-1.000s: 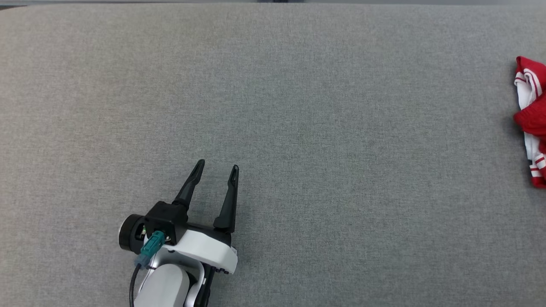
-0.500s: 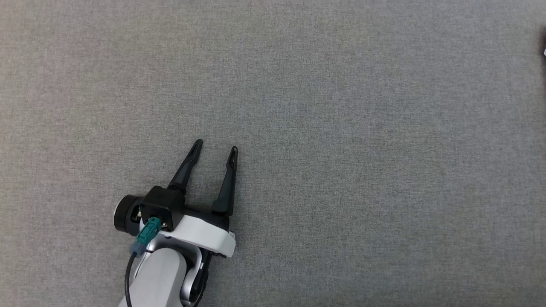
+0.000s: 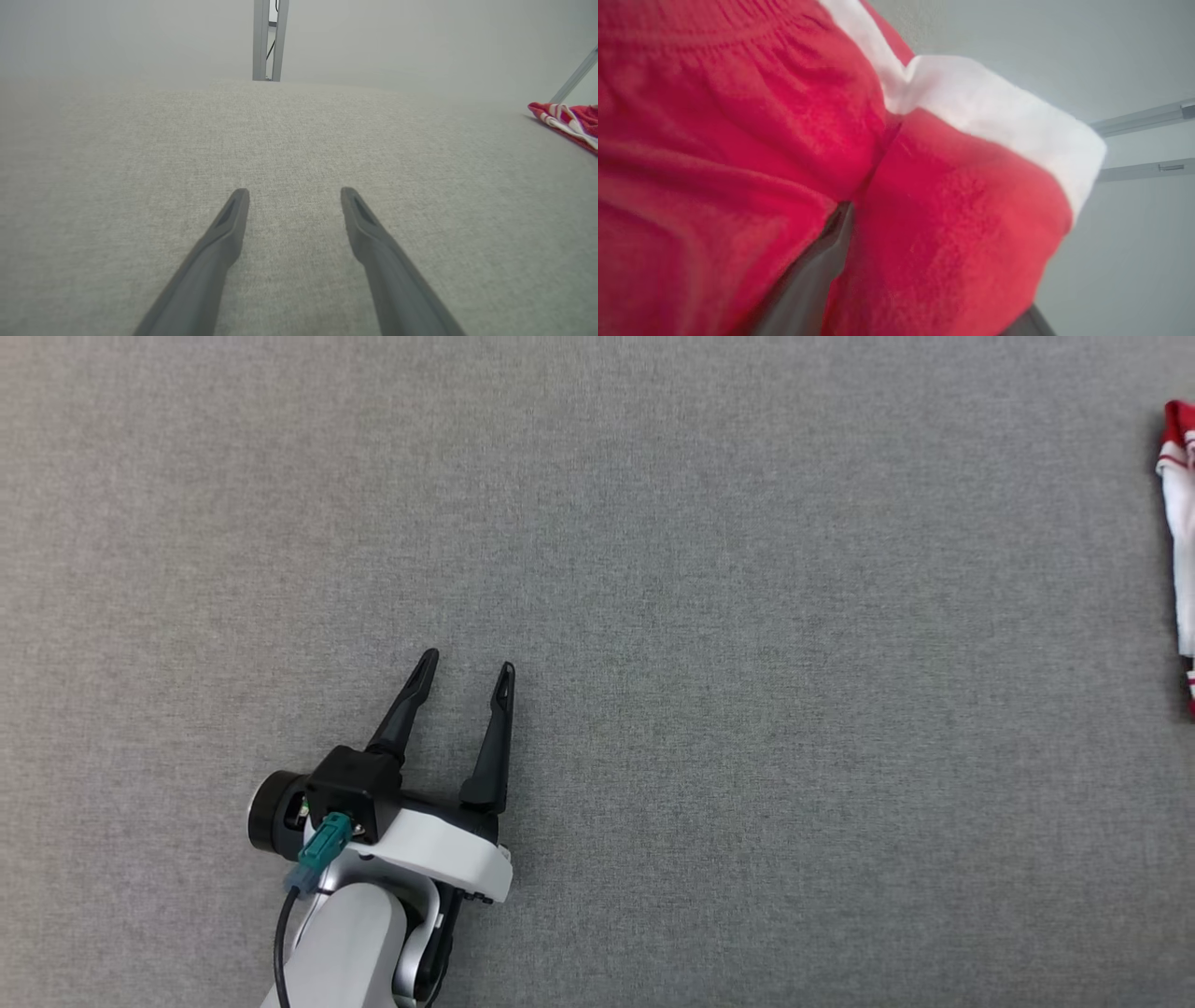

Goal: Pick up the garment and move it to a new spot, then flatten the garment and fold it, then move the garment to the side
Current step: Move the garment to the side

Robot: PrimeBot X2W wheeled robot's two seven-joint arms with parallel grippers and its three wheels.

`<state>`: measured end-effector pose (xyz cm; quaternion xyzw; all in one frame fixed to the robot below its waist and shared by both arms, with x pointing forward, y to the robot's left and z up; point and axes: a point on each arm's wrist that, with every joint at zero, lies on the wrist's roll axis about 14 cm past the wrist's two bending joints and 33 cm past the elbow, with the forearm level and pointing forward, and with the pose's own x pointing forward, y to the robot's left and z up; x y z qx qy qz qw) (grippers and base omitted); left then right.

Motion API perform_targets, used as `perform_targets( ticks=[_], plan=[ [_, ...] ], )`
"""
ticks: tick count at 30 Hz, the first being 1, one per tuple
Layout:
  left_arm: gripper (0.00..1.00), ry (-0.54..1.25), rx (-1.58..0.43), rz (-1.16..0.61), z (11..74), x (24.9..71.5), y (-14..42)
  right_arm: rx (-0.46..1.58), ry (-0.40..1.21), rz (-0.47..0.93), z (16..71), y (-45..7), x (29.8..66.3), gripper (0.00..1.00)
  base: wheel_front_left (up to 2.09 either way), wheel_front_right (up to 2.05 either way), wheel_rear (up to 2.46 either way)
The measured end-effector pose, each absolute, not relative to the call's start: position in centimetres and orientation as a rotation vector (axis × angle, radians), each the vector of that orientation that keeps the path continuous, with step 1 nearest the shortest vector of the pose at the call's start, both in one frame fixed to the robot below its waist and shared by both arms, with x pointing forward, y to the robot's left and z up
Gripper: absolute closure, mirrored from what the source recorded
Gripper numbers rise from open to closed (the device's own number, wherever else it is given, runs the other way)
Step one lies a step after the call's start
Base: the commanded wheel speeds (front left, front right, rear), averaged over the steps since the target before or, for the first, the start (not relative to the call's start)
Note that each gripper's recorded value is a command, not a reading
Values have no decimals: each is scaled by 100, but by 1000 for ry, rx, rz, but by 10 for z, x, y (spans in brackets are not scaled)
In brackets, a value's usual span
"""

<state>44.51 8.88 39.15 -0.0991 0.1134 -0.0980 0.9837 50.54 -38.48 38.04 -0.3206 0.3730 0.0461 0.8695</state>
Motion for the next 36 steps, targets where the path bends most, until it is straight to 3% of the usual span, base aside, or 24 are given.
perform_targets(
  ticks=[11, 21, 29, 36],
  plan=[
    [0, 180, -221, -196, 417, 437, 88, -756, 692, 11, 445, -406, 518, 0, 0, 0, 0],
    [0, 135, -224, -181, 437, 426, 94, -761, 557, 28, 489, -384, 528, 0, 0, 0, 0],
    [0, 71, -223, -144, 462, 414, 108, -518, 224, 116, 539, -314, 538, 0, 0, 0, 0],
    [0, -37, -232, -92, 498, 402, 129, -205, 62, 186, 549, -250, 510, 0, 0, 0, 0]
  ],
)
